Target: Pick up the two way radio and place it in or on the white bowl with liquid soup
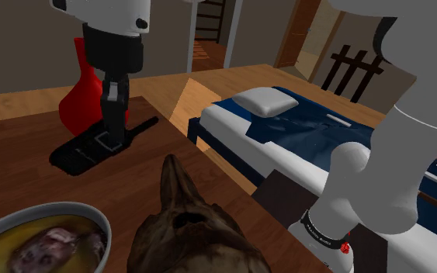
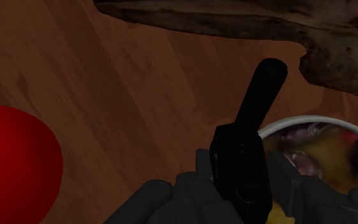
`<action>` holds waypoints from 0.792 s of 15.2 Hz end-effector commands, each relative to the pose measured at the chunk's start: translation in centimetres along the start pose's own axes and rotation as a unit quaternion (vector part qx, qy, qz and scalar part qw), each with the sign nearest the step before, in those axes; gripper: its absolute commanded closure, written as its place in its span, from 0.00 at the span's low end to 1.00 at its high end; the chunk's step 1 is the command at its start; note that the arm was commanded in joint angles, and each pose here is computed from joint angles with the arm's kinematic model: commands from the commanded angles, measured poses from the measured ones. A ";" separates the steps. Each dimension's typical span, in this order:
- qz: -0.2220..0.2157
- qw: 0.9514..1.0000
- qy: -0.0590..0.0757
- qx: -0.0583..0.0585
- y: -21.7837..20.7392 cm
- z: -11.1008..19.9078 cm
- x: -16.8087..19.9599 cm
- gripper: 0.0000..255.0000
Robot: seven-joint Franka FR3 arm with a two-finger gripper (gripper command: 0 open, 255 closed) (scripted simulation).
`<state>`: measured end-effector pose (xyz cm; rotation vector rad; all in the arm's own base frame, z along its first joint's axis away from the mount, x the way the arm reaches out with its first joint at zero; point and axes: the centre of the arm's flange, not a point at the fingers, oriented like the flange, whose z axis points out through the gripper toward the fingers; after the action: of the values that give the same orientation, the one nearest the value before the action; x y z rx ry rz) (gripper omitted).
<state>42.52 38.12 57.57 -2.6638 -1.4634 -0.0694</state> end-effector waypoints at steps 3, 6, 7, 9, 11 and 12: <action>0.001 1.000 0.000 0.000 -4.4 0.3 3.0 1.00; 0.001 1.000 0.000 0.000 -7.6 0.6 5.3 1.00; 0.001 1.000 0.000 0.000 -8.6 0.7 6.1 1.00; 0.001 1.000 0.000 0.000 -10.8 0.9 7.6 1.00; 0.001 1.000 0.000 0.000 -12.9 1.1 9.1 1.00; 0.001 1.000 0.000 0.000 -14.2 1.2 10.0 1.00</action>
<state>36.50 52.90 58.16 -2.6641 -1.4638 -0.0692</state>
